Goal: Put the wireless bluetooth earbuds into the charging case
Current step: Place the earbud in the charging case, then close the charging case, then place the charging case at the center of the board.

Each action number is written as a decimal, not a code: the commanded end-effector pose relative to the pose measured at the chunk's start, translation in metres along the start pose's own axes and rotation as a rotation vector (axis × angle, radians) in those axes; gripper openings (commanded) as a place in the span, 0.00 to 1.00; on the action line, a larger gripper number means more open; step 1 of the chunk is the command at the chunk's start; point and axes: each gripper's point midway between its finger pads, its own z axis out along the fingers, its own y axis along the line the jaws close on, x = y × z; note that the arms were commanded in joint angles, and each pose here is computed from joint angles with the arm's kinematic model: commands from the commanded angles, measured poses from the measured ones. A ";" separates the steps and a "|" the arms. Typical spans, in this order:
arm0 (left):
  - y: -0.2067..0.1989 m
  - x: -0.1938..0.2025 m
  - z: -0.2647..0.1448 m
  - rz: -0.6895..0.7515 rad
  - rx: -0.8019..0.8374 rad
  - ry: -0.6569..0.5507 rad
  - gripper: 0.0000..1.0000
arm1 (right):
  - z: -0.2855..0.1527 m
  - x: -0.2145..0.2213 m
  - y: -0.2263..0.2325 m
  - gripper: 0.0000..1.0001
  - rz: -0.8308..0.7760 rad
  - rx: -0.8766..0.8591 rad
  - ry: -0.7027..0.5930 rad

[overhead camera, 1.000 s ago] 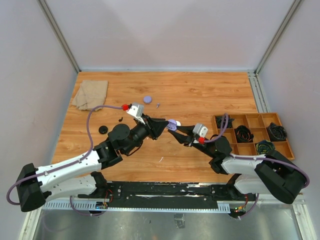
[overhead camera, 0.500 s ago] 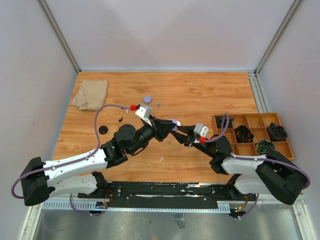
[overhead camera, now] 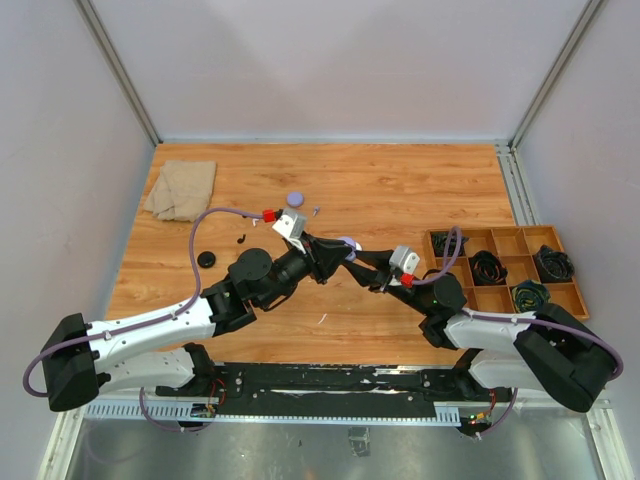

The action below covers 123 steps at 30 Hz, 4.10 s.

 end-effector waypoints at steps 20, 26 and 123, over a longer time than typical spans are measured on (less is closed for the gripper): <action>-0.013 -0.028 -0.005 0.009 0.021 -0.044 0.47 | 0.002 -0.019 0.005 0.01 -0.013 -0.021 -0.071; -0.014 -0.039 -0.013 0.021 0.010 -0.036 0.64 | -0.002 -0.017 0.005 0.01 -0.010 -0.017 -0.065; 0.201 -0.088 -0.116 0.303 -0.805 0.091 0.97 | -0.133 0.157 0.007 0.02 0.956 0.372 1.123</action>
